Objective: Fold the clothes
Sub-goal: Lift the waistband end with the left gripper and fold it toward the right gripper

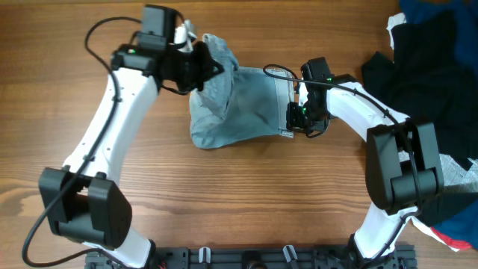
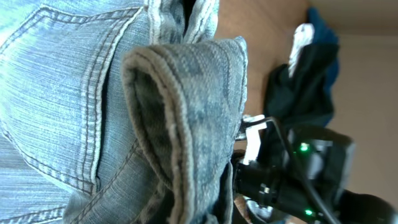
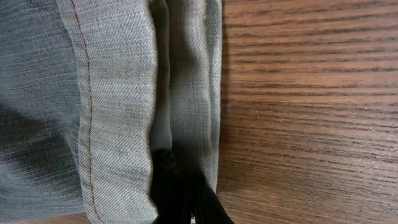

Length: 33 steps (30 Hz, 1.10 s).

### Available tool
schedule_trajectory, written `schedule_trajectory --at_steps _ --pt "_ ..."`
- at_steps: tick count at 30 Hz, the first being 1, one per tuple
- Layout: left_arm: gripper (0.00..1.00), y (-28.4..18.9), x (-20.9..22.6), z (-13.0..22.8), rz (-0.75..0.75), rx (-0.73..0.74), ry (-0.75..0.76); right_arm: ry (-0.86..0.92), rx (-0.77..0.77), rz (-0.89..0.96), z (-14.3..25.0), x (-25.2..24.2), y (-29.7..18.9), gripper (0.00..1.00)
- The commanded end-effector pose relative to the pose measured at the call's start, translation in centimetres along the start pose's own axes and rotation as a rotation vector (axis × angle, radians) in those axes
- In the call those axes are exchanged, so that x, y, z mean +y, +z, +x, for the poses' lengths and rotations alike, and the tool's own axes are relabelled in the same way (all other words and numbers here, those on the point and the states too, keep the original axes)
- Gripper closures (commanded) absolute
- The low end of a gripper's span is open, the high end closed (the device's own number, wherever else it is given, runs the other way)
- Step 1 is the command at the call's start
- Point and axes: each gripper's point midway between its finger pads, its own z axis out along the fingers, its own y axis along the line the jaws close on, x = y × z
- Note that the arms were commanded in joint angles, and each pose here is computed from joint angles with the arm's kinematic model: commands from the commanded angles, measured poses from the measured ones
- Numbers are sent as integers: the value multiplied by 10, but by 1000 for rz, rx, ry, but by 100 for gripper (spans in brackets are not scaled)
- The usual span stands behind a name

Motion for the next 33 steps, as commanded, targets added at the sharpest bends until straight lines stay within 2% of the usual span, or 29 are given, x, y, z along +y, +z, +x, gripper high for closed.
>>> schedule_trajectory --at_steps 1,12,20,22,25,27,33 --pt "96 1 -13 -1 -60 -75 5 26 81 126 24 -30 20 96" --pt "93 10 -10 -3 -168 -172 -30 27 84 127 25 -30 20 96" --pt "94 38 -21 1 -144 -160 5 28 86 119 25 -29 20 96" --pt "89 53 -23 4 -139 -147 18 28 86 120 25 -29 20 96" --pt "69 66 -30 9 -121 -139 33 27 82 118 24 -29 20 96" --pt "63 69 -37 8 -103 -147 52 27 82 118 24 -29 20 96" --pt "62 66 -41 4 -78 -152 62 27 83 119 24 -29 20 96"
